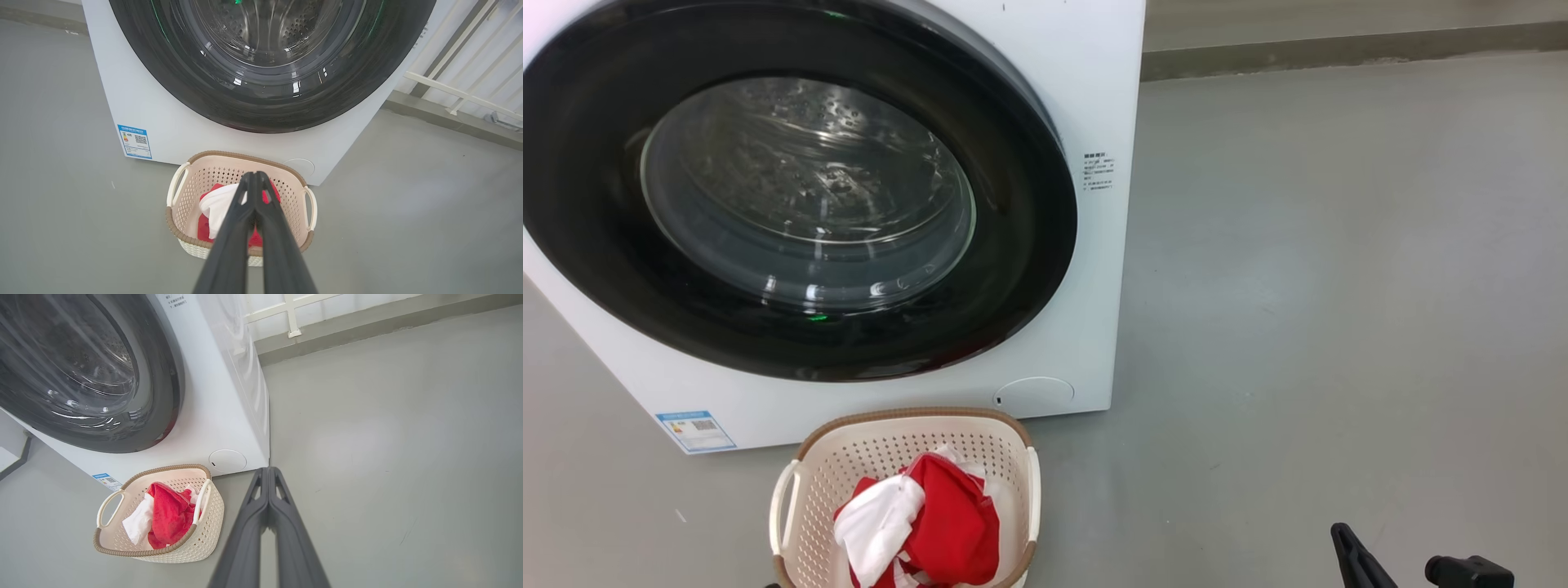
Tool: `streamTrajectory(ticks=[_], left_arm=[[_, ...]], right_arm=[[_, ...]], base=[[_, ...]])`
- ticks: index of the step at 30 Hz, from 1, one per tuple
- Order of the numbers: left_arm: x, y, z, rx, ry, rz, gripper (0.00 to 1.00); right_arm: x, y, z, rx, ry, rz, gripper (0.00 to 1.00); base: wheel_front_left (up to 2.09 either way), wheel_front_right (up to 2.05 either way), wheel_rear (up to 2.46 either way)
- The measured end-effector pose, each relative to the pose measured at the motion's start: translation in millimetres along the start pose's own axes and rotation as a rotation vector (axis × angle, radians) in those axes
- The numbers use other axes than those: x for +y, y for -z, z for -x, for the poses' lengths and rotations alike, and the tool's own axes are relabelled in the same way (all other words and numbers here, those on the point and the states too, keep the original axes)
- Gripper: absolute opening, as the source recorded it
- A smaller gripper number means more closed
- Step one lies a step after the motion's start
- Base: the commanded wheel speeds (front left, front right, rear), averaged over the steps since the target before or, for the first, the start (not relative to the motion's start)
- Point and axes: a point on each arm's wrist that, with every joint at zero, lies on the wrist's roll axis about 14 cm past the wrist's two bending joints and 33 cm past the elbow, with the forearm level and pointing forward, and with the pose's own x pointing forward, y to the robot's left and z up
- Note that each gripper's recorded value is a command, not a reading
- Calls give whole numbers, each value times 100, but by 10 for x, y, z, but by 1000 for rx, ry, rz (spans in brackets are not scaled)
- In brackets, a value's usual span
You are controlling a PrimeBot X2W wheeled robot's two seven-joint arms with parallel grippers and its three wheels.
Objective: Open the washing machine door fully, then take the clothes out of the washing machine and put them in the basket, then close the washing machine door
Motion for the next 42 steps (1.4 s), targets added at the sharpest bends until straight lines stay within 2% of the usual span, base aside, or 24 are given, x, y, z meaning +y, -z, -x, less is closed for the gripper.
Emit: streamTrajectory(ticks=[42], left_arm=[[11, -163, -156, -12, -38, 446, 0]], right_arm=[[-26, -211, -175, -25, 44, -426, 0]], base=[[0, 0, 0]])
